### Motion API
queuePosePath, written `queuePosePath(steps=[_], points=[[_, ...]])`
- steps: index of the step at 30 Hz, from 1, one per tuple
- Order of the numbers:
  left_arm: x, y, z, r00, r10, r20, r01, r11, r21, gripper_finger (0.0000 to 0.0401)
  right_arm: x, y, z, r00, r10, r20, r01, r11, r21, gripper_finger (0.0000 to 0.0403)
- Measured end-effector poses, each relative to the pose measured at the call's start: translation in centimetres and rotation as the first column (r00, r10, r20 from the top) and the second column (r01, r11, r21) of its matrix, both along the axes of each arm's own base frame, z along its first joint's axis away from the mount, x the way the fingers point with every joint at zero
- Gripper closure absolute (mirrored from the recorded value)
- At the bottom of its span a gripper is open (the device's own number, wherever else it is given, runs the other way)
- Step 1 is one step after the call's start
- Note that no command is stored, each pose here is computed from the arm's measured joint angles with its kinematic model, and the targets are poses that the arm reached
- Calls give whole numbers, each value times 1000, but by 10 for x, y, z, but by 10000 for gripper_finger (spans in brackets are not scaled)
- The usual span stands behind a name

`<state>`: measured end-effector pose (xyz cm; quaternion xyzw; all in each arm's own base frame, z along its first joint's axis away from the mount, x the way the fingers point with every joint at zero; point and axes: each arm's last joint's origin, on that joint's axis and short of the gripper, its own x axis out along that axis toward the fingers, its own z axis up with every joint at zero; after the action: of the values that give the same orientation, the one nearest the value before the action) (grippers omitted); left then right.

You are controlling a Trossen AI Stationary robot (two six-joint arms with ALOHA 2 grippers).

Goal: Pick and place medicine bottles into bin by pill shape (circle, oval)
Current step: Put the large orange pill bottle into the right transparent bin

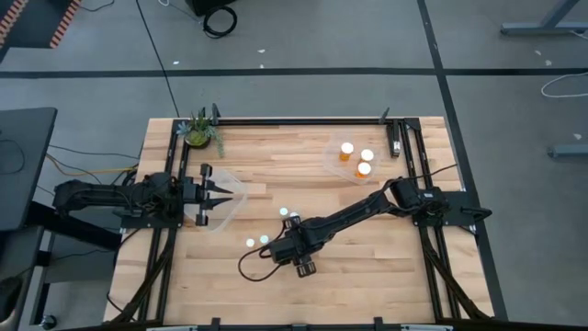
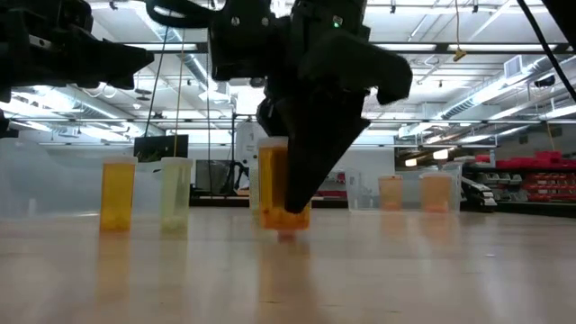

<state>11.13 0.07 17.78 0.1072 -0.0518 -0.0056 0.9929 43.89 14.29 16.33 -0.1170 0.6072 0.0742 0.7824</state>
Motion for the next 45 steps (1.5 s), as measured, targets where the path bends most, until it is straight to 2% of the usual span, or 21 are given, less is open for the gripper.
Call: queuePosePath(steps=[7,14,19,25,30,38,45], points=[[0,0,0,1000,0,0,0,1000,0,315,-10,-7,24,1000,-27,-8,27,999,-33,197],[0,0,0,1000,0,-1,0,1000,0,323,-22,-33,47,995,-82,-59,77,994,-81,198],[0,0,0,1000,0,-1,0,1000,0,319,-30,-54,75,992,-127,-11,124,985,-123,197],[0,0,0,1000,0,-1,0,1000,0,315,-41,-81,114,982,-171,84,180,977,-111,197],[0,0,0,1000,0,-1,0,1000,0,320,-50,-103,136,966,-220,133,237,963,-128,197],[0,0,0,1000,0,-1,0,1000,0,319,-64,-133,155,949,-279,145,300,943,-147,197],[0,0,0,1000,0,-1,0,1000,0,315,-73,-160,160,923,-367,119,383,908,-169,197]])
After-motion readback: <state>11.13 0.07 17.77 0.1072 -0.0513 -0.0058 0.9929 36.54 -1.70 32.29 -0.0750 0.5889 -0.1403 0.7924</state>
